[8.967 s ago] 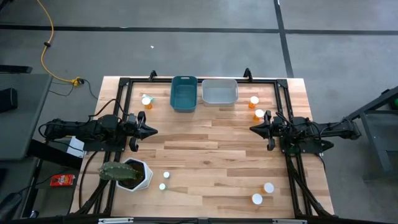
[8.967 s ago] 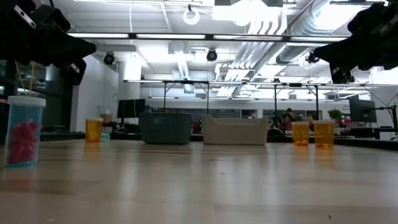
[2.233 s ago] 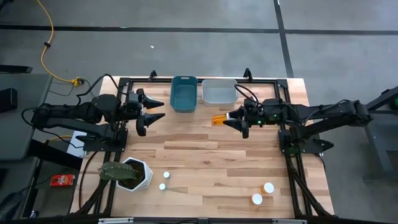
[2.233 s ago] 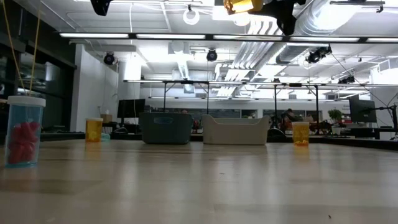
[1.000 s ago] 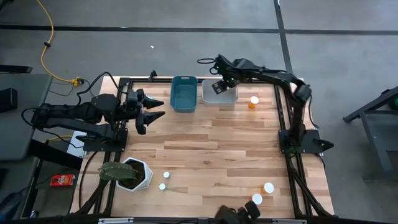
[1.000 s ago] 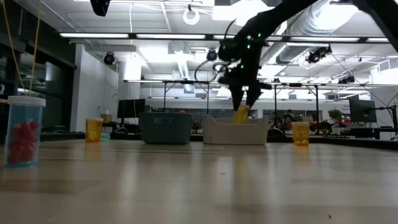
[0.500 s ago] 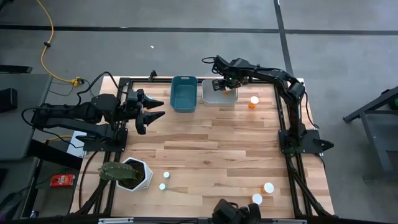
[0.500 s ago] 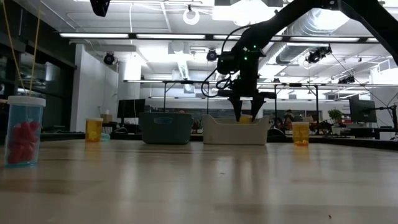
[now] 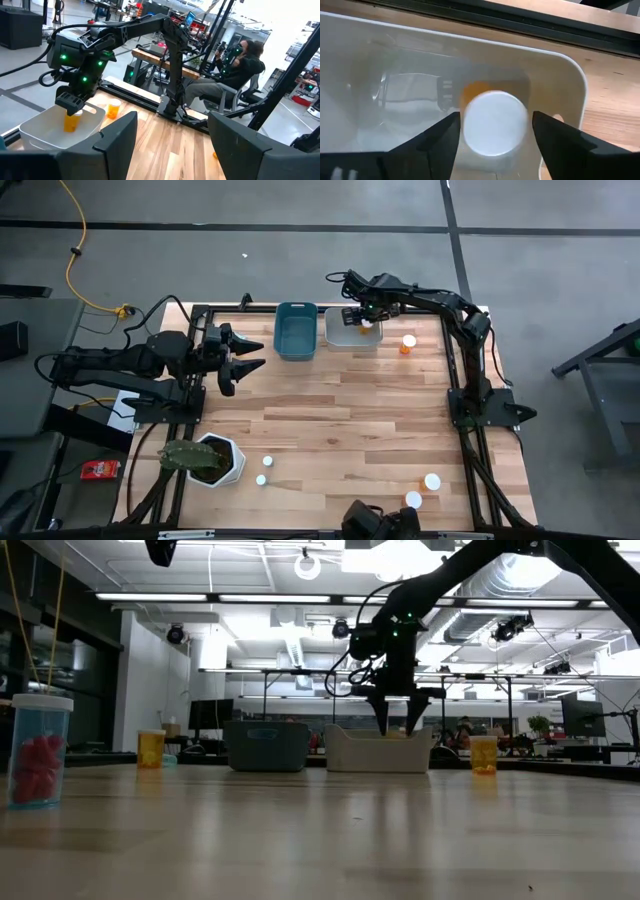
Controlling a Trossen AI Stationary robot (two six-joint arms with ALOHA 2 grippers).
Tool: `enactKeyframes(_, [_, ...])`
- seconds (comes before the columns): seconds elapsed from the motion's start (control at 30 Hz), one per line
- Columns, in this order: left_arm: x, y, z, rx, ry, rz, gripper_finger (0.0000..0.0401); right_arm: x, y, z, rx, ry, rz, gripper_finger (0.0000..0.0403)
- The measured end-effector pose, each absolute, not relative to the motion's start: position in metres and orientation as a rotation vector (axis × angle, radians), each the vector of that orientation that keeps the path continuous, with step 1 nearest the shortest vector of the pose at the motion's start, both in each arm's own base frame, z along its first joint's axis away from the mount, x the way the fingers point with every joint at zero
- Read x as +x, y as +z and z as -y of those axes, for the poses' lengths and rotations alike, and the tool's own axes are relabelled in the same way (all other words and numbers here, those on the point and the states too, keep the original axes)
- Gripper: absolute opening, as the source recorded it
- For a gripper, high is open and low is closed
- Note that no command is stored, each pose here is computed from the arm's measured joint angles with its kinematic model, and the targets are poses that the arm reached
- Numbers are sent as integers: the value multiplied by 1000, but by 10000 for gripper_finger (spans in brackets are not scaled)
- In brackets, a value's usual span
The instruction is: Pick and place medicine bottles into bin by pill shape (circle, oval)
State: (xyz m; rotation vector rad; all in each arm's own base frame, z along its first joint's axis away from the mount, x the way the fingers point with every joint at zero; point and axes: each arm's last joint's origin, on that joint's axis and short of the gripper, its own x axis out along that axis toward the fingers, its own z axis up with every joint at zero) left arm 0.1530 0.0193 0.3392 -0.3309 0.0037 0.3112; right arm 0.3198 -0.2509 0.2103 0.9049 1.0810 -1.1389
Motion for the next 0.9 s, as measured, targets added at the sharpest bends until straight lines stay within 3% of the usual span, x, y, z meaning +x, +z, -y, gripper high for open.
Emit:
enactKeyframes(0.3, [153,339,-19,-331,311,-4,232,321,214,252,858,-1110,-1068,267])
enactKeyframes(0.5, [153,339,-19,-331,311,-5,232,317,244,241,709,-1033,-1058,268])
enactKeyframes(0.73, [153,339,-19,-274,309,-15,232,310,311,156,377,-826,-921,268])
enactKeyframes(0.9, [153,339,-19,-221,309,-22,232,274,321,85,368,-673,-674,268])
